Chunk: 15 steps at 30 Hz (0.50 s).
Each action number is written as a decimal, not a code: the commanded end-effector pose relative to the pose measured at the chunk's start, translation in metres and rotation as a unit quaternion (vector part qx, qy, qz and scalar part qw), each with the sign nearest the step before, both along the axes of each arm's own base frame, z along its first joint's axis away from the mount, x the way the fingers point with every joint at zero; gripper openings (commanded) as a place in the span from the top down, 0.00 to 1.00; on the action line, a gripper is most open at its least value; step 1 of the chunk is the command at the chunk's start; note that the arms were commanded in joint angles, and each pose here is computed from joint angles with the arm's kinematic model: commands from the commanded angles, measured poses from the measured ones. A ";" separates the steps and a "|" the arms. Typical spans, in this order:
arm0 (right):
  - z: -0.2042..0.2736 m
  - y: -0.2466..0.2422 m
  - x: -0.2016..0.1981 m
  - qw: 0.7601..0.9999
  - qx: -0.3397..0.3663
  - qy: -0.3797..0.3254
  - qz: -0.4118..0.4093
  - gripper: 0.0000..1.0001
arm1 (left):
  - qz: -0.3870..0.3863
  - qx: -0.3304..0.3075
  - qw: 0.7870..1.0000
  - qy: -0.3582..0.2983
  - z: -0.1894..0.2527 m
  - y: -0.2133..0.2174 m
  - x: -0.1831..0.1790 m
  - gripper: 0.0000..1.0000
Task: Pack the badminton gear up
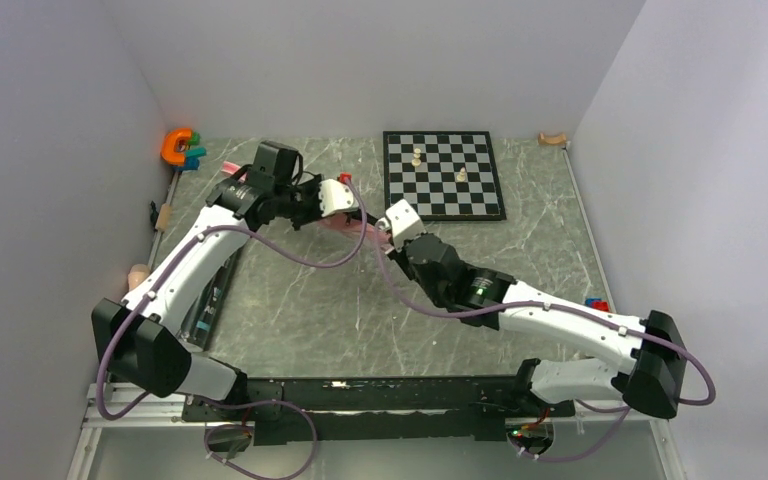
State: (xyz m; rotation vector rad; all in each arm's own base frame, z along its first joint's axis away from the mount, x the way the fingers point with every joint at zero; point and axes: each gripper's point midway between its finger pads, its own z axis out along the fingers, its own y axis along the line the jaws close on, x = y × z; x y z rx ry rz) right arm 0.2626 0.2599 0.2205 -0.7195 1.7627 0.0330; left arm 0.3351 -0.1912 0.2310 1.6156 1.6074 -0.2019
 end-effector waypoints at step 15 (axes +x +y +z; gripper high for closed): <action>0.038 -0.003 -0.012 0.976 0.194 0.097 0.027 0.48 | 0.086 -0.056 0.994 0.027 -0.024 -0.030 -0.019 1.00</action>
